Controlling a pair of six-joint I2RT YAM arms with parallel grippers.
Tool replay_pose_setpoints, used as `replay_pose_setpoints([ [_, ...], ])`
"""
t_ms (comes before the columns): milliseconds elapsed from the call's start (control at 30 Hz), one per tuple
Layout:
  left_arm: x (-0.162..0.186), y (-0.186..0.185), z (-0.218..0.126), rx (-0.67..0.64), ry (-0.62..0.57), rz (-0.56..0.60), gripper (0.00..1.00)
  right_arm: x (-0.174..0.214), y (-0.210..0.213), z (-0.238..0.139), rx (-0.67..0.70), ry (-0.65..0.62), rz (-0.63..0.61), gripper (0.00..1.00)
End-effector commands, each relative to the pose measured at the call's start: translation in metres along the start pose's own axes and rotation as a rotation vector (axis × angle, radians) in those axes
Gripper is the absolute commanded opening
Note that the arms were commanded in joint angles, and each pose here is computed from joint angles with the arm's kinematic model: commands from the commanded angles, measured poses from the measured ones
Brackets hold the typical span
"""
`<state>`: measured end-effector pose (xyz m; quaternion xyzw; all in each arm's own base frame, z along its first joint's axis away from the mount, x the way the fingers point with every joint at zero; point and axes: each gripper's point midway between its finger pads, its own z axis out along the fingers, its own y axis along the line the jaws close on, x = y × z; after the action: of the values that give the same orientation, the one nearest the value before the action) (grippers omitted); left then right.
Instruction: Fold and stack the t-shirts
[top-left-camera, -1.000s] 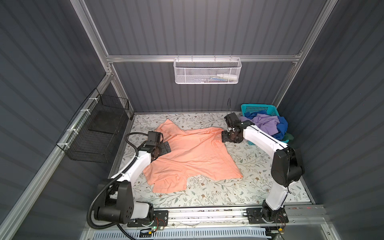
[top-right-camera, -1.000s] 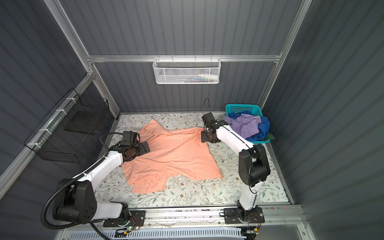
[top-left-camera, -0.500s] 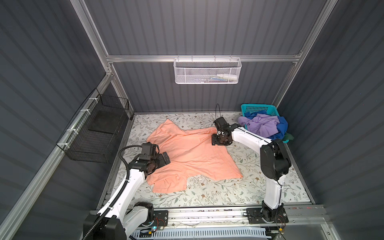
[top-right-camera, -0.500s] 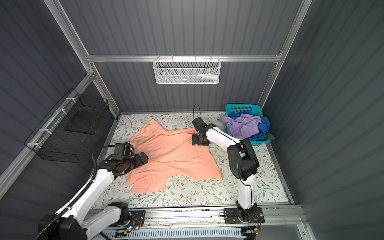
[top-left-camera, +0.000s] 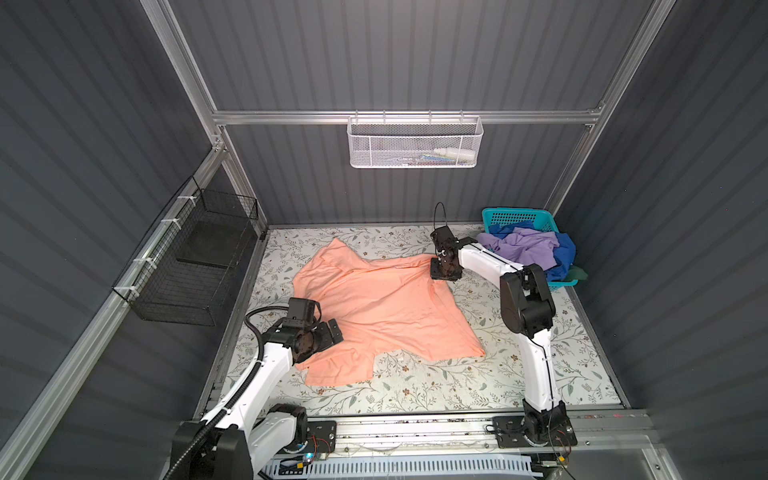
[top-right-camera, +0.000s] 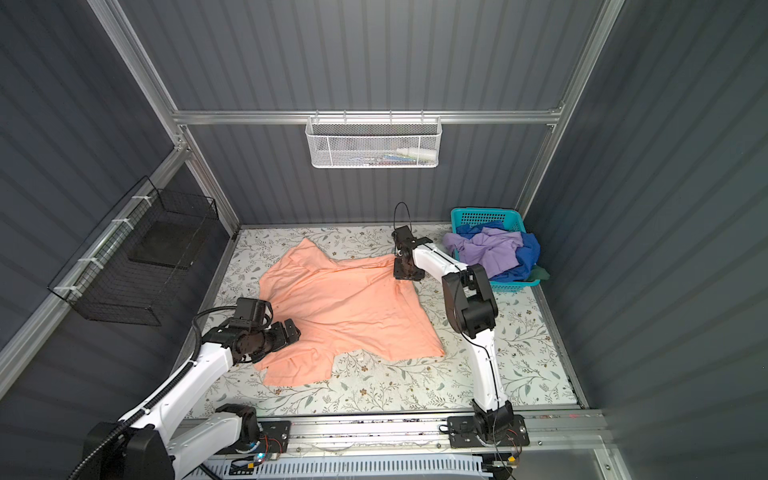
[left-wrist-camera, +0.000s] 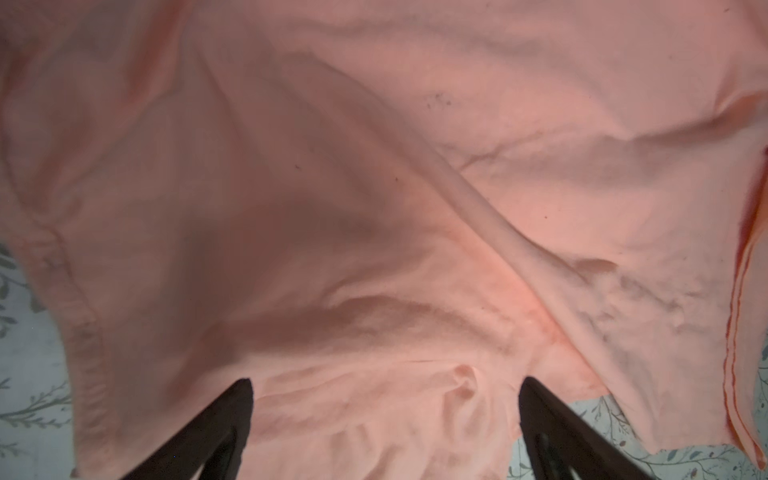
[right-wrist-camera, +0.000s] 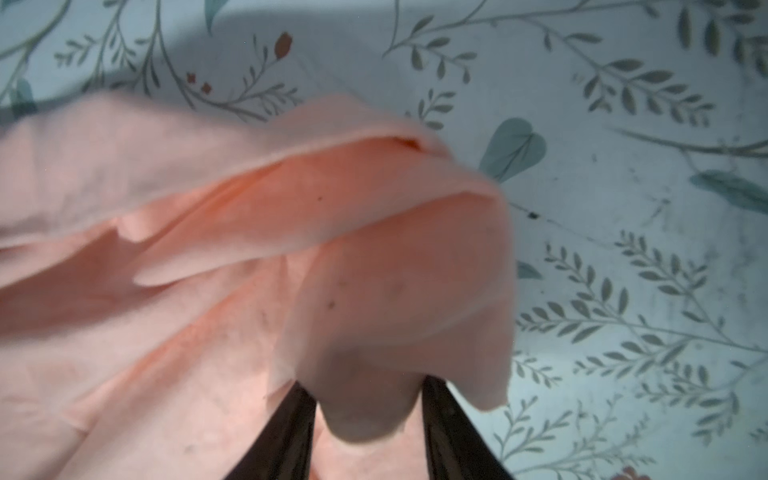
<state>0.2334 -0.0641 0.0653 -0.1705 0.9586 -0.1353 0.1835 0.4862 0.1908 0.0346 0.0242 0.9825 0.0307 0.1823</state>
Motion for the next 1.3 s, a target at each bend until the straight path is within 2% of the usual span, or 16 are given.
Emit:
replay_pose_setpoints([
  [0,-0.001,-0.002,0.005,0.011,0.005,-0.001,1.00,-0.009,-0.011,0.003,0.036,-0.004,0.009,0.25],
  [200,-0.002,-0.001,0.012,-0.006,0.023,0.014,1.00,-0.023,-0.026,-0.003,0.090,-0.027,-0.012,0.04],
  [433,-0.004,0.006,0.017,-0.053,0.030,0.036,1.00,-0.041,-0.070,-0.022,0.246,-0.064,-0.066,0.02],
  [567,-0.009,0.009,0.012,-0.088,0.022,0.053,1.00,-0.045,-0.102,-0.027,0.272,-0.035,0.015,0.04],
  [767,-0.011,0.005,-0.010,-0.098,-0.042,0.078,1.00,-0.048,-0.123,-0.035,0.277,-0.031,0.100,0.08],
  [800,-0.010,0.004,-0.012,-0.095,-0.044,0.078,1.00,-0.048,-0.123,-0.037,0.276,-0.034,0.105,0.10],
  [833,-0.009,0.001,-0.013,-0.082,-0.044,0.079,1.00,-0.048,-0.121,-0.038,0.264,-0.034,0.107,0.22],
  [867,-0.007,-0.002,-0.013,-0.070,-0.040,0.080,1.00,-0.048,-0.119,-0.039,0.249,-0.034,0.109,0.40],
  [967,0.001,-0.011,-0.012,-0.064,-0.027,0.111,1.00,-0.045,-0.110,-0.049,0.191,-0.030,0.116,0.59],
  [1100,0.013,-0.019,-0.009,-0.067,0.004,0.148,1.00,-0.042,-0.098,-0.077,0.106,-0.097,0.145,0.87],
  [1167,0.019,-0.020,-0.010,-0.062,0.014,0.148,0.99,-0.039,-0.092,-0.099,0.070,-0.148,0.157,0.95],
  [1267,0.030,-0.023,-0.012,-0.054,0.005,0.160,0.97,-0.025,-0.081,-0.118,0.010,-0.184,0.178,0.98],
])
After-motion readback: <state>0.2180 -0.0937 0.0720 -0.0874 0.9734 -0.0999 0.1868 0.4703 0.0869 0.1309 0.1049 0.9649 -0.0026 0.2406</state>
